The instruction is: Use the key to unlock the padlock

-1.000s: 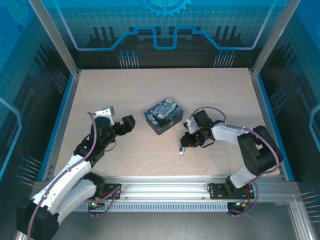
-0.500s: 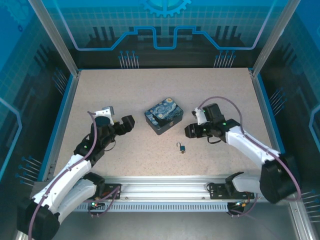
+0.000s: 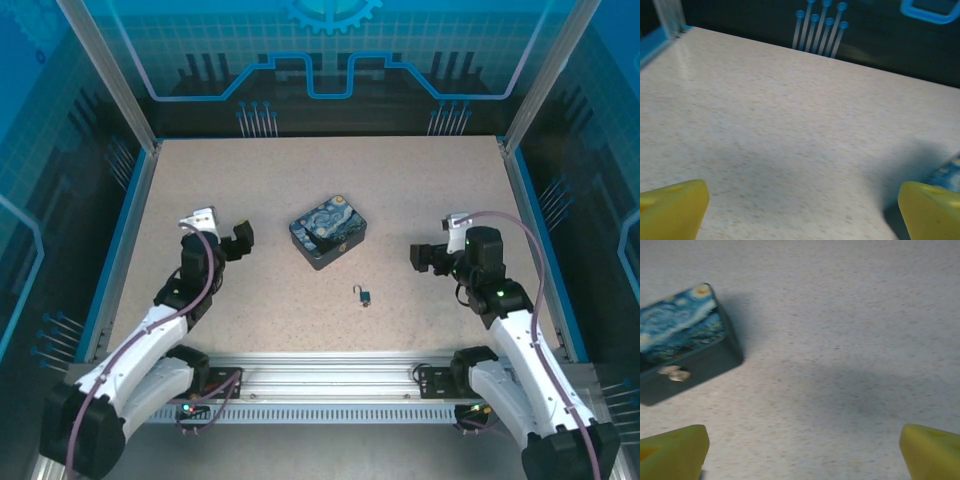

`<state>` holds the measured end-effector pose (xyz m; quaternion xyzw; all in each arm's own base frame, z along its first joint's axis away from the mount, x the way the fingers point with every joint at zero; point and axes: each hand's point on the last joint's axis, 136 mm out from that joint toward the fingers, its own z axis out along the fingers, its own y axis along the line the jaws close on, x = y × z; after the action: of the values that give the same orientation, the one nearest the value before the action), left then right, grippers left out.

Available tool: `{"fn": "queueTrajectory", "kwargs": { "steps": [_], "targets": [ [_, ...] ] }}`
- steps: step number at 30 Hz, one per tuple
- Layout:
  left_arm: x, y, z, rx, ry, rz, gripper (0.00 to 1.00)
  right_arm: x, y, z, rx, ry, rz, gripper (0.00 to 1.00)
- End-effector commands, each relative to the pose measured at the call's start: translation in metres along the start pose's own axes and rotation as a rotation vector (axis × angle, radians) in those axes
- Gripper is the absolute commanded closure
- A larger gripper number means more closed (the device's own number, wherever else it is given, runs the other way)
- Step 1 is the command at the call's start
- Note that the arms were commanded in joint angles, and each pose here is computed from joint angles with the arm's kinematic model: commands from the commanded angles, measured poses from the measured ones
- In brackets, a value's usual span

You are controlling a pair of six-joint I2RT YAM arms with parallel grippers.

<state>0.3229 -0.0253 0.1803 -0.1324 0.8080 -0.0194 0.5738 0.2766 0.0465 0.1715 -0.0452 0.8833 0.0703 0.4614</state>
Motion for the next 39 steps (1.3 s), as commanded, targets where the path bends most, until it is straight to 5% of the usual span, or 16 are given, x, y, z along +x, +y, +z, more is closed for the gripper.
{"fn": "queueTrajectory", "kwargs": {
  "steps": [1,6,14,22,34,39],
  "targets": [
    [-0.02,0.023,0.009,-0.122,-0.132,0.096,0.01,0.001,-0.032,0.014,0.14,-0.073,-0.049,0.0],
    [0.001,0.029,0.024,-0.133,-0.125,0.212,0.01,0.02,-0.067,0.041,0.242,-0.103,0.014,0.0],
    [0.039,0.044,0.028,-0.116,-0.028,0.19,0.01,-0.001,-0.062,0.086,0.141,-0.188,0.004,0.0],
    [0.042,0.049,0.03,-0.052,-0.006,0.154,0.01,-0.01,-0.048,0.122,0.055,-0.252,-0.054,0.0],
    [0.028,0.018,0.053,0.178,-0.149,0.143,0.01,-0.004,-0.038,0.138,0.032,-0.198,-0.097,0.0],
    [0.045,0.02,0.072,0.177,-0.177,0.156,0.01,-0.005,-0.039,0.138,0.041,-0.198,-0.101,0.0]
  ]
}}
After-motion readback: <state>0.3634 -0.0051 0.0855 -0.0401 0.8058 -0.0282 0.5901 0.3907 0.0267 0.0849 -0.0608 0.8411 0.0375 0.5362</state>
